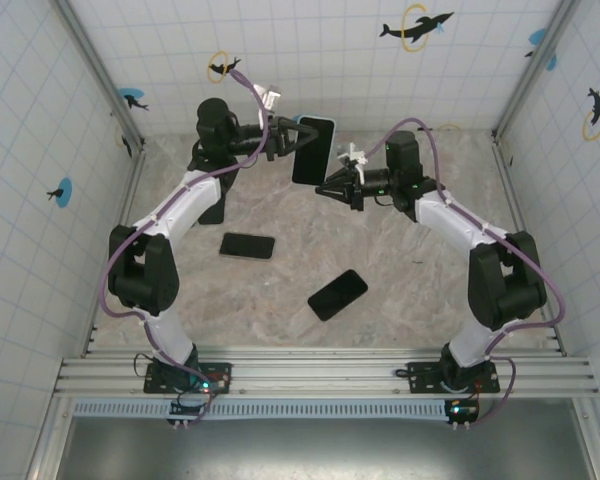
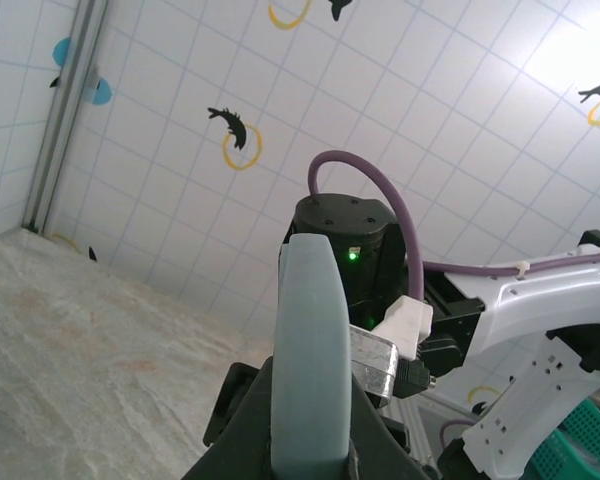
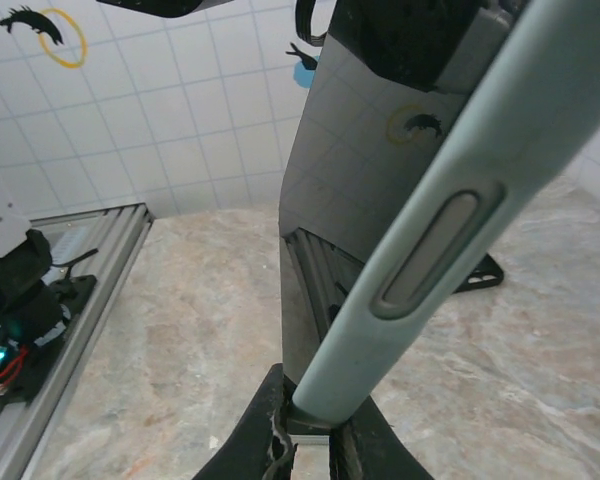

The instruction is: Take the phone out of the phone case

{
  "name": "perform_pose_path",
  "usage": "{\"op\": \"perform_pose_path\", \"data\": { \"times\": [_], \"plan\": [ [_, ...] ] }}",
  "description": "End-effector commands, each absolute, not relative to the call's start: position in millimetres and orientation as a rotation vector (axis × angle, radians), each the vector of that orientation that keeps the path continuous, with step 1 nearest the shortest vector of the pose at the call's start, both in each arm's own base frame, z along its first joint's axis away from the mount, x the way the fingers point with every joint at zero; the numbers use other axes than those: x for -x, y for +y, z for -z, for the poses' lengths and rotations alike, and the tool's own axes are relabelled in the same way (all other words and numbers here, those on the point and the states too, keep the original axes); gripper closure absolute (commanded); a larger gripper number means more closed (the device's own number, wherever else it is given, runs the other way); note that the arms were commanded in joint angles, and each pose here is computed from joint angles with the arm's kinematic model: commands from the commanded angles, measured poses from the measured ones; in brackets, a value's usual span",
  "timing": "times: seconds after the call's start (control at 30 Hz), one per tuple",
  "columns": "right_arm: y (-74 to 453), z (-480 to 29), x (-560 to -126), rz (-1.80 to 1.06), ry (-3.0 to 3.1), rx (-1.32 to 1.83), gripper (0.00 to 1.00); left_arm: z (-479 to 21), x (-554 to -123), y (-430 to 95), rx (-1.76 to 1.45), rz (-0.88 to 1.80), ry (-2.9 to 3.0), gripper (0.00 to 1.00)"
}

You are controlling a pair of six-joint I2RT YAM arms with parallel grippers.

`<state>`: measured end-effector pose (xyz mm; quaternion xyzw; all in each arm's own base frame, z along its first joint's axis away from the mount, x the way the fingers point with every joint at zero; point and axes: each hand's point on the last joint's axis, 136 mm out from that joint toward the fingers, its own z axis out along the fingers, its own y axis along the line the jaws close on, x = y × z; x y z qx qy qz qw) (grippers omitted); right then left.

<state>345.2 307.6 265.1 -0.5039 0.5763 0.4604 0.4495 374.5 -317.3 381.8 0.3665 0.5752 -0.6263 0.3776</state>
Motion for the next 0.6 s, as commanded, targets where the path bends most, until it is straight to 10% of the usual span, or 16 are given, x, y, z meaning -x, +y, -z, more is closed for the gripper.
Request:
{"op": "perform_pose_path", "data": {
  "times": [0.0, 0.57],
  "plan": [
    [288, -289, -399, -0.764, 1.44, 1.109, 0.92, -398, -324, -327, -1.022, 1.785, 1.504, 1.0],
    [286, -306, -390, -0.727, 1.38, 1.065, 0.92, -404, -316, -336, -1.055, 1.779, 1.468, 1.0]
  ]
}}
